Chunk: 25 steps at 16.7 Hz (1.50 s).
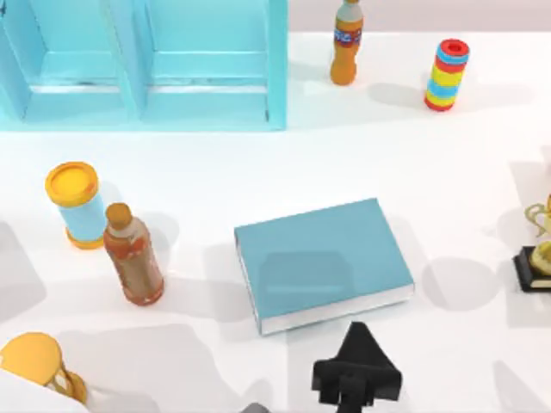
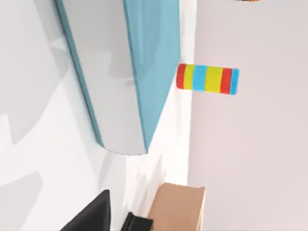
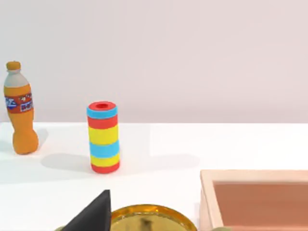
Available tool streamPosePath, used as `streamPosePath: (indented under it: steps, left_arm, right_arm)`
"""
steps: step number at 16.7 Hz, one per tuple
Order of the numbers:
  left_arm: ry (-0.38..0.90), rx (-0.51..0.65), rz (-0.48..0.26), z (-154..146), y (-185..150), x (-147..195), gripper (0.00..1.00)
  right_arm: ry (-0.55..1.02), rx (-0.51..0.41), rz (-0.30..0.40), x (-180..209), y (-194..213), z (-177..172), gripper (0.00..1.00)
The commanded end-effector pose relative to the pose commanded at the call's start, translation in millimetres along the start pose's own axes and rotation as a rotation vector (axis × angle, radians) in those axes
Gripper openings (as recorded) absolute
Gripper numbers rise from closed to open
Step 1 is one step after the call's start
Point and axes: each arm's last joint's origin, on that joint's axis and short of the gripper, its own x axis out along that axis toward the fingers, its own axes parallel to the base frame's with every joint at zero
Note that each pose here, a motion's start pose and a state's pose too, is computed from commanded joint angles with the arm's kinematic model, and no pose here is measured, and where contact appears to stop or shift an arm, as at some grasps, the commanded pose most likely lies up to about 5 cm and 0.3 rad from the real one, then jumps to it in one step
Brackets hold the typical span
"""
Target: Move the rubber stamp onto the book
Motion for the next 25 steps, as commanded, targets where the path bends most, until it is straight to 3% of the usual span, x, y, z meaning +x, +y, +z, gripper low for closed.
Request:
streamPosePath:
  steps: [4, 6, 9, 11, 13, 16, 21, 25]
  left_arm:
    - [-0.004, -0.013, 0.002, 0.3, -1.3, 2.0, 1.00]
    - [-0.009, -0.083, 0.005, 5.1, -8.9, 3.9, 1.00]
    - [-0.025, -0.311, 0.015, 22.3, -31.0, 10.8, 1.00]
    - [-0.043, -0.536, 0.022, 40.3, -49.1, 17.5, 1.00]
    - [-0.066, -0.810, 0.023, 63.2, -67.0, 24.9, 1.00]
    - [-0.104, -1.311, 0.005, 104.8, -89.6, 35.2, 1.00]
    - [-0.112, -2.292, -0.087, 180.1, -109.1, 40.2, 1.00]
    - [0.002, -3.091, -0.175, 232.5, -106.8, 32.8, 1.00]
  right_arm:
    - [0.000, 0.000, 0.000, 0.0, 0.0, 0.0, 1.00]
    - [0.000, 0.000, 0.000, 0.0, 0.0, 0.0, 1.00]
    - [0.000, 0.000, 0.000, 0.0, 0.0, 0.0, 1.00]
    - [0.000, 0.000, 0.000, 0.0, 0.0, 0.0, 1.00]
    - [0.000, 0.000, 0.000, 0.0, 0.0, 0.0, 1.00]
    - [0.000, 0.000, 0.000, 0.0, 0.0, 0.0, 1.00]
    - [0.000, 0.000, 0.000, 0.0, 0.0, 0.0, 1.00]
    - [0.000, 0.000, 0.000, 0.0, 0.0, 0.0, 1.00]
